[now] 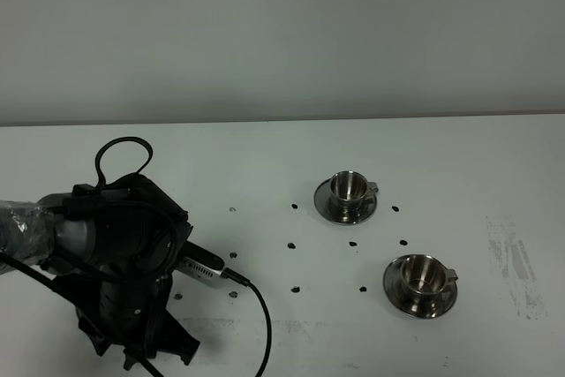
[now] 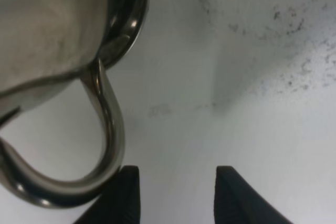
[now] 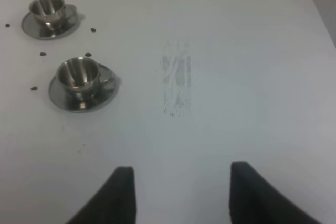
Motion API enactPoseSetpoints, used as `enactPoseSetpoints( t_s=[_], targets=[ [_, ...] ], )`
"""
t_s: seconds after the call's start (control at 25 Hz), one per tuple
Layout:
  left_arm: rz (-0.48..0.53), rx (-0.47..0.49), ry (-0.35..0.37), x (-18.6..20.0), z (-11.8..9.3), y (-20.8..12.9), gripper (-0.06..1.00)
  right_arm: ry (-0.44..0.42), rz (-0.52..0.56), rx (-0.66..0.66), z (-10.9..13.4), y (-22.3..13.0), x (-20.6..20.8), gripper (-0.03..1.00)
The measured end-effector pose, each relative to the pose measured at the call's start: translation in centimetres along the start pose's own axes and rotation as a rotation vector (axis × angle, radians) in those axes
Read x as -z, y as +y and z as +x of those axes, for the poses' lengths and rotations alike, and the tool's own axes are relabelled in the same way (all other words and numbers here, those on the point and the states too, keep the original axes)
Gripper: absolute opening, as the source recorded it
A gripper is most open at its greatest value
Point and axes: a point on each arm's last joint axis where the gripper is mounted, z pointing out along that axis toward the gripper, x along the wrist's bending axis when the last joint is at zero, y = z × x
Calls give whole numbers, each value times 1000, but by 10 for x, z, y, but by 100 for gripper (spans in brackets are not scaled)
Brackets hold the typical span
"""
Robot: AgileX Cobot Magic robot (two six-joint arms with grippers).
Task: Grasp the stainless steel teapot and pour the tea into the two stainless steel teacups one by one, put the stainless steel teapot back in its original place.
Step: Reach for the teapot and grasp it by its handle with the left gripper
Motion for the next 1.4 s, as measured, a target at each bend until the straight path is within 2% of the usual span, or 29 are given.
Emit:
enactPoseSetpoints(
  t_s=[0.12, 0.2, 0.32, 0.44, 0.6, 0.92, 1.12, 1.4],
  targets=[
    [-19, 10, -28, 0, -3, 2, 40, 0, 0, 0, 0, 0, 0, 43],
    [-13, 13, -94, 0, -9, 1, 40, 0, 0, 0, 0, 0, 0, 43],
    [-23, -45, -203, 2, -22, 1, 40, 0, 0, 0, 0, 0, 0, 43],
    [-95, -50, -225, 4, -27, 7, 40, 0, 0, 0, 0, 0, 0, 43],
    [-143, -39, -154, 3, -21, 12, 40, 0, 0, 0, 0, 0, 0, 43],
    [-109, -7, -2, 2, -6, 9, 40, 0, 0, 0, 0, 0, 0, 43],
    [-110, 7, 24, 2, -3, 9, 40, 0, 0, 0, 0, 0, 0, 43],
    [-37, 10, 55, 1, -1, 3, 40, 0, 0, 0, 0, 0, 0, 43]
  ],
)
